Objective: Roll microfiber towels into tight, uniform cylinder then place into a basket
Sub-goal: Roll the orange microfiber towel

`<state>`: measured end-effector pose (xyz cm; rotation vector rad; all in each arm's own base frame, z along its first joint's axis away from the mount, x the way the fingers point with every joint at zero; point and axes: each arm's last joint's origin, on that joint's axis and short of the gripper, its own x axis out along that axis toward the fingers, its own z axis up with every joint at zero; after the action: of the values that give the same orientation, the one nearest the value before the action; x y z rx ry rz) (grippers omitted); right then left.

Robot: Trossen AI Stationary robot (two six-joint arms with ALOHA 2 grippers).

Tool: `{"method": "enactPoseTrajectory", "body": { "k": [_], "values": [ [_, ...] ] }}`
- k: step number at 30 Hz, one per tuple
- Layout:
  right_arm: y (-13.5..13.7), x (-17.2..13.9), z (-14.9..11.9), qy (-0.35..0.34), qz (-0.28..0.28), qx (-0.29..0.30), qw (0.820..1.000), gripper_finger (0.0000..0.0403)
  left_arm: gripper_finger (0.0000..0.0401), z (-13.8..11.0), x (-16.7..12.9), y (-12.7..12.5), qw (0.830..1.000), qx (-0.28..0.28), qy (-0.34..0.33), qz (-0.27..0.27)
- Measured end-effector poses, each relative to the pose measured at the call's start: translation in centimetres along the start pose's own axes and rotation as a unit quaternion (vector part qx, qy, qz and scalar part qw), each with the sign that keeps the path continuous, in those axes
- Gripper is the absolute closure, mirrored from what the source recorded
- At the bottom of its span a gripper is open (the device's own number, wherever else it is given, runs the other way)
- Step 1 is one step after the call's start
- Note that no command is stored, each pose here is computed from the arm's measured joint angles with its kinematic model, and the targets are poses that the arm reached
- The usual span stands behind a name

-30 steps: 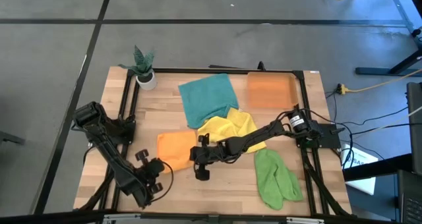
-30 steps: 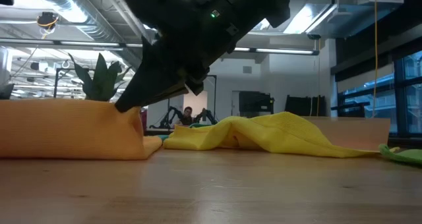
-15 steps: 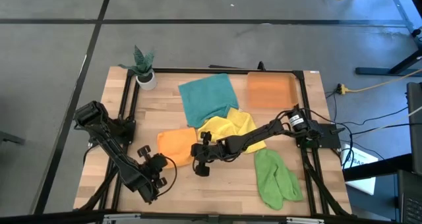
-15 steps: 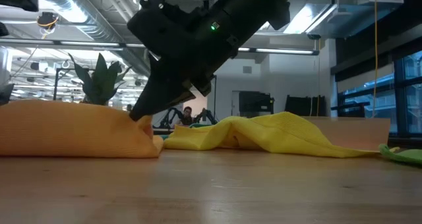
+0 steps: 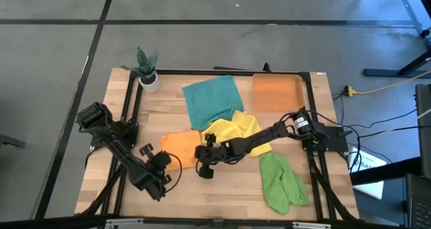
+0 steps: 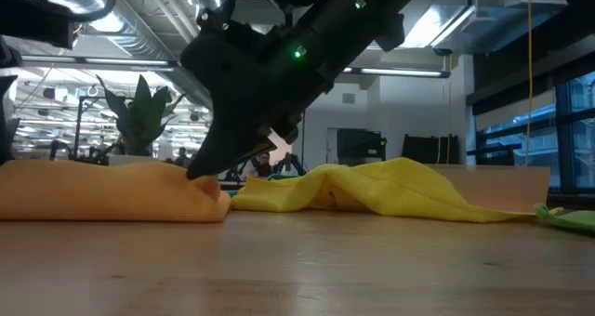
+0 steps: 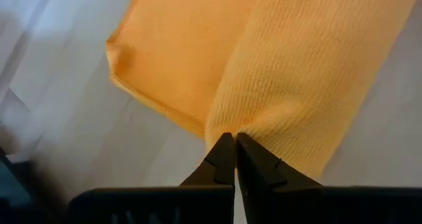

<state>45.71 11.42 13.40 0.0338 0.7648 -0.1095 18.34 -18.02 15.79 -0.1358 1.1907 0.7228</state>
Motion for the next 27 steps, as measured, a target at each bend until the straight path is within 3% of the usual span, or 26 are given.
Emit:
{"method": "enactPoseTrajectory", "body": {
  "k": [8, 27],
  "values": [
    [-0.8, 0.3, -0.2, 0.009, -0.029, 0.013, 0.999, 0.0403, 0.0401, -0.1, 0.1, 0.1, 1.000, 0.000, 0.001, 0.003],
    [-1.2, 1.1, -0.8, 0.020, -0.035, 0.011, 0.999, 0.0403, 0.0401, -0.4, 1.5, -1.0, 1.000, 0.002, 0.001, 0.015]
  ]
}}
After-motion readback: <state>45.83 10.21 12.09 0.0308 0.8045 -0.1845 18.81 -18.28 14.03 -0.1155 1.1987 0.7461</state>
